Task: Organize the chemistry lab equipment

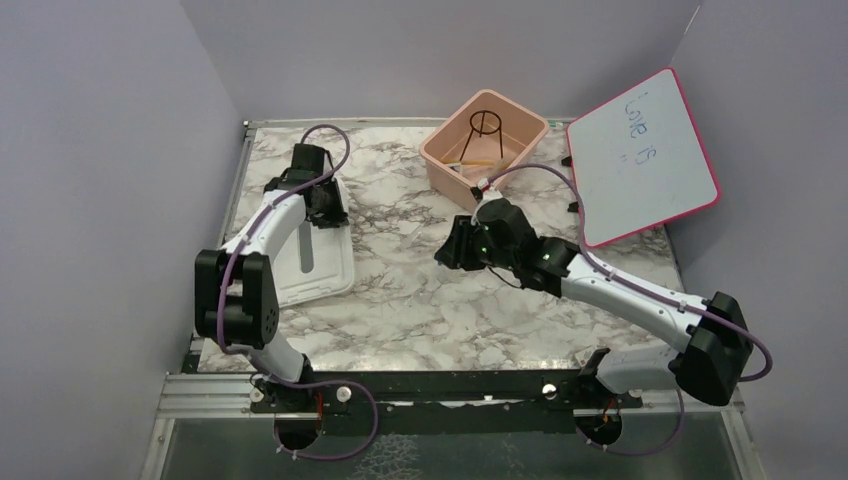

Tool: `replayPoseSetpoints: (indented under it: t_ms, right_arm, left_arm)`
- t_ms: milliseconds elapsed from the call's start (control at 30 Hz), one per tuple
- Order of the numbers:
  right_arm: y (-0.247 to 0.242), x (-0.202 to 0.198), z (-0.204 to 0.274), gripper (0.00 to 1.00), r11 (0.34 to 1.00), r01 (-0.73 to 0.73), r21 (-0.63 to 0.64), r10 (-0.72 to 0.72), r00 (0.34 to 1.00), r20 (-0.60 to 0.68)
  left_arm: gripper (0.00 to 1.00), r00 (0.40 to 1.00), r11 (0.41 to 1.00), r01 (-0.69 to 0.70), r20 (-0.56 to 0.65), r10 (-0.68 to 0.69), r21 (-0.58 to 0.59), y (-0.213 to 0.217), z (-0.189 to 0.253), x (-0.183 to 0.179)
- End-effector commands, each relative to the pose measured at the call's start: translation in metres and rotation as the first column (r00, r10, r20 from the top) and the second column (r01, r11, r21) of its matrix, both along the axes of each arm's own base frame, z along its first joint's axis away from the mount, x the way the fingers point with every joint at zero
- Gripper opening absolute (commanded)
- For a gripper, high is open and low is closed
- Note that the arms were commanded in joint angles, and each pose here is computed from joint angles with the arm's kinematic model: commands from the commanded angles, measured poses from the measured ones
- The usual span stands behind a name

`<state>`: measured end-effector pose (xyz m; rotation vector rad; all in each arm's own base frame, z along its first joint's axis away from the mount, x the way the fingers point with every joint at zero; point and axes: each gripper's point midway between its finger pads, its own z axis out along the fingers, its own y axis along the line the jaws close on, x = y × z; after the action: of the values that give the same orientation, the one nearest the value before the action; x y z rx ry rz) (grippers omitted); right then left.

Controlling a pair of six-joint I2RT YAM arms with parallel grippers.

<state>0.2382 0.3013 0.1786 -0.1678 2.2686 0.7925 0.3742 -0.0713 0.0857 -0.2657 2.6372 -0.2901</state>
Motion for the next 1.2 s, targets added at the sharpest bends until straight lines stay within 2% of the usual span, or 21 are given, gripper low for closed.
replayPoseSetpoints:
  t_ms: [0,133,200,267,433,600,933,1033,1167]
  right_arm:
    - [0.037,0.003,0.031,0.43,0.990,-0.080,0.118,0.080,0.997,0.006]
    - [0.065,0.008,0.030,0.45,0.978,-0.151,0.142,0.155,0.988,-0.015]
    - [0.087,0.006,0.030,0.53,0.957,-0.234,0.173,0.241,0.970,-0.019]
    - [0.110,0.002,0.025,0.57,0.929,-0.304,0.211,0.320,0.946,-0.046]
    - [0.151,0.009,0.004,0.65,0.914,-0.337,0.224,0.363,0.928,-0.084]
    - [0.173,0.022,-0.013,0.69,0.917,-0.292,0.273,0.335,0.934,-0.126]
    - [0.205,0.025,-0.030,0.66,0.873,-0.286,0.395,0.381,0.906,-0.186]
    - [0.207,0.025,-0.033,0.59,0.866,-0.260,0.427,0.373,0.905,-0.206]
    - [0.207,0.026,-0.039,0.42,0.867,-0.213,0.451,0.345,0.909,-0.233]
  left_arm:
    - [0.16,0.994,0.993,0.017,0.112,-0.003,-0.119,-0.017,0.041,-0.004]
    - [0.16,0.989,0.987,0.029,0.146,-0.005,-0.161,-0.023,0.053,-0.010]
    - [0.15,0.987,0.983,0.036,0.159,-0.008,-0.178,-0.025,0.055,-0.012]
    - [0.14,0.987,0.982,0.039,0.163,-0.008,-0.185,-0.027,0.055,-0.013]
    - [0.14,0.983,0.970,0.069,0.180,-0.027,-0.234,-0.036,0.064,-0.016]
    - [0.14,0.981,0.951,0.099,0.190,-0.043,-0.293,-0.046,0.075,-0.020]
    - [0.14,0.979,0.920,0.118,0.197,-0.046,-0.373,-0.058,0.089,-0.029]
    - [0.14,0.979,0.916,0.114,0.198,-0.039,-0.384,-0.059,0.091,-0.030]
    - [0.14,0.979,0.913,0.108,0.201,-0.030,-0.392,-0.059,0.094,-0.032]
